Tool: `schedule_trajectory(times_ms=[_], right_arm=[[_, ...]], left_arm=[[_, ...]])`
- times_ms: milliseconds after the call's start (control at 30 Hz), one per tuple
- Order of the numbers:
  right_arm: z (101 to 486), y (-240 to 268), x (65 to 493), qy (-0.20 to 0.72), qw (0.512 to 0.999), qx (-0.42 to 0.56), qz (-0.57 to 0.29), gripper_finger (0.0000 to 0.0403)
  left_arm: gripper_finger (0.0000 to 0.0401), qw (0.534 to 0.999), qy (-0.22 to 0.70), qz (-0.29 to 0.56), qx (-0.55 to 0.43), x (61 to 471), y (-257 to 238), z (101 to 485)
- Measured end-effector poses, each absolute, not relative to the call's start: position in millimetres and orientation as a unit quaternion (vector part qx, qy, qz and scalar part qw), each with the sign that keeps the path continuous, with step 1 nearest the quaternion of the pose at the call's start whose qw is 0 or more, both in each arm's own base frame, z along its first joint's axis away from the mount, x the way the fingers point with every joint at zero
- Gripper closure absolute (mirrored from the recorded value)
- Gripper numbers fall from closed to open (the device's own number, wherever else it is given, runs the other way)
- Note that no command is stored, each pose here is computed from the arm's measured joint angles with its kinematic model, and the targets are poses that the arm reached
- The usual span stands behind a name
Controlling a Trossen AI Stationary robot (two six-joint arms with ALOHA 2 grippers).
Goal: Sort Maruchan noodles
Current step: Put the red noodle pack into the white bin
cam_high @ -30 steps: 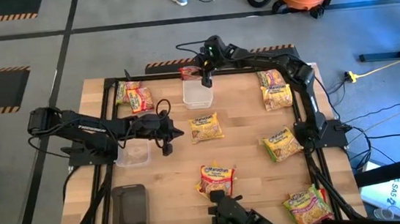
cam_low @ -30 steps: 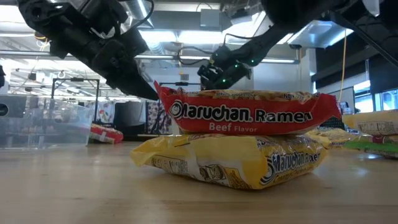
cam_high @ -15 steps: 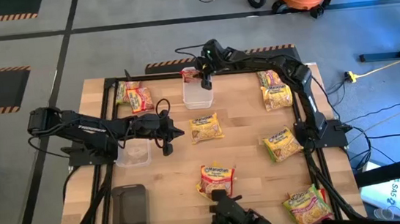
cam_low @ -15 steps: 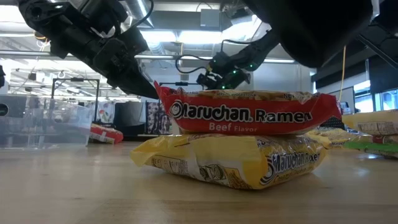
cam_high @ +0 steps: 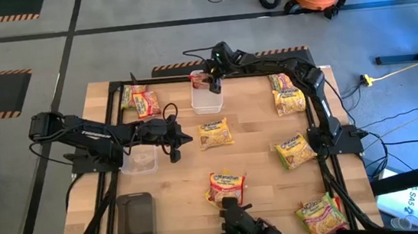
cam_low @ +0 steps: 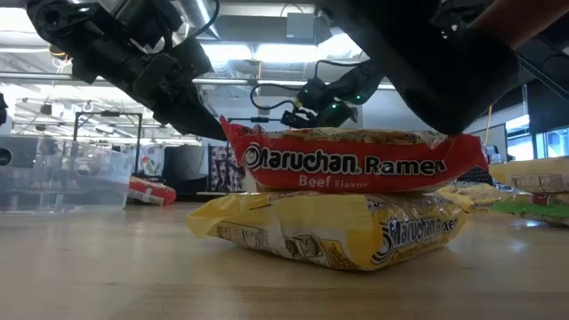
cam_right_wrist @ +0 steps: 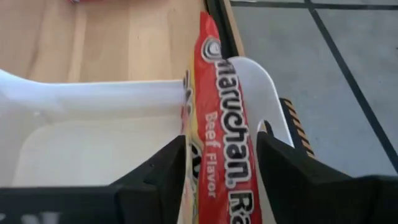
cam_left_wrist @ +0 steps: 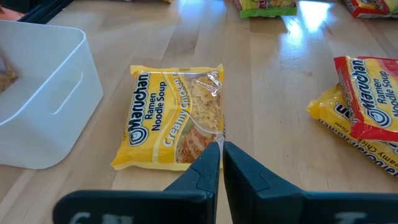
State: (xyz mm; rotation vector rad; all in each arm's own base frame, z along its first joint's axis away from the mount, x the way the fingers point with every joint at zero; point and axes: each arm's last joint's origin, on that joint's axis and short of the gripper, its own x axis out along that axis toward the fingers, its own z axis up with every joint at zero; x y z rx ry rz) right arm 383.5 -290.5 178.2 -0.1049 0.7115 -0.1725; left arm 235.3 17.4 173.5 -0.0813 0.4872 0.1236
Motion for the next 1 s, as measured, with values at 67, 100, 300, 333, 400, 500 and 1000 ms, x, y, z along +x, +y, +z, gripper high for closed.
schedule_trajectory(times_ms=[67,100,300,333,400,500,1000], right_arm=[[178.6,-290.8,383.7,0.346,0.933,-0.053,-0.085,0.0218],[179.0,-291.1,384.0,0.345,0.933,-0.055,-0.089,0.0214],[189.7,-296.0,386.8,0.345,0.927,-0.074,-0.126,0.0208],[191.2,-296.7,387.1,0.346,0.926,-0.077,-0.132,0.0208],[194.1,-298.0,387.7,0.347,0.923,-0.081,-0.143,0.0208],[196.0,-299.3,387.6,0.351,0.919,-0.086,-0.157,0.0208],[272.6,-249.0,368.0,0.373,0.916,-0.092,-0.113,0.0207]], left_arm=[[0.0386,0.968,0.241,0.061,-0.04,235.3,17.3,173.5],[0.0386,0.968,0.241,0.061,-0.04,235.3,17.3,173.5],[0.0386,0.968,0.241,0.061,-0.04,235.3,17.3,173.5],[0.0386,0.968,0.241,0.061,-0.04,235.3,17.3,173.5],[0.0386,0.968,0.241,0.061,-0.04,235.3,17.3,173.5],[0.0386,0.968,0.241,0.061,-0.04,235.3,17.3,173.5],[0.0386,0.968,0.241,0.061,-0.04,235.3,17.3,173.5]])
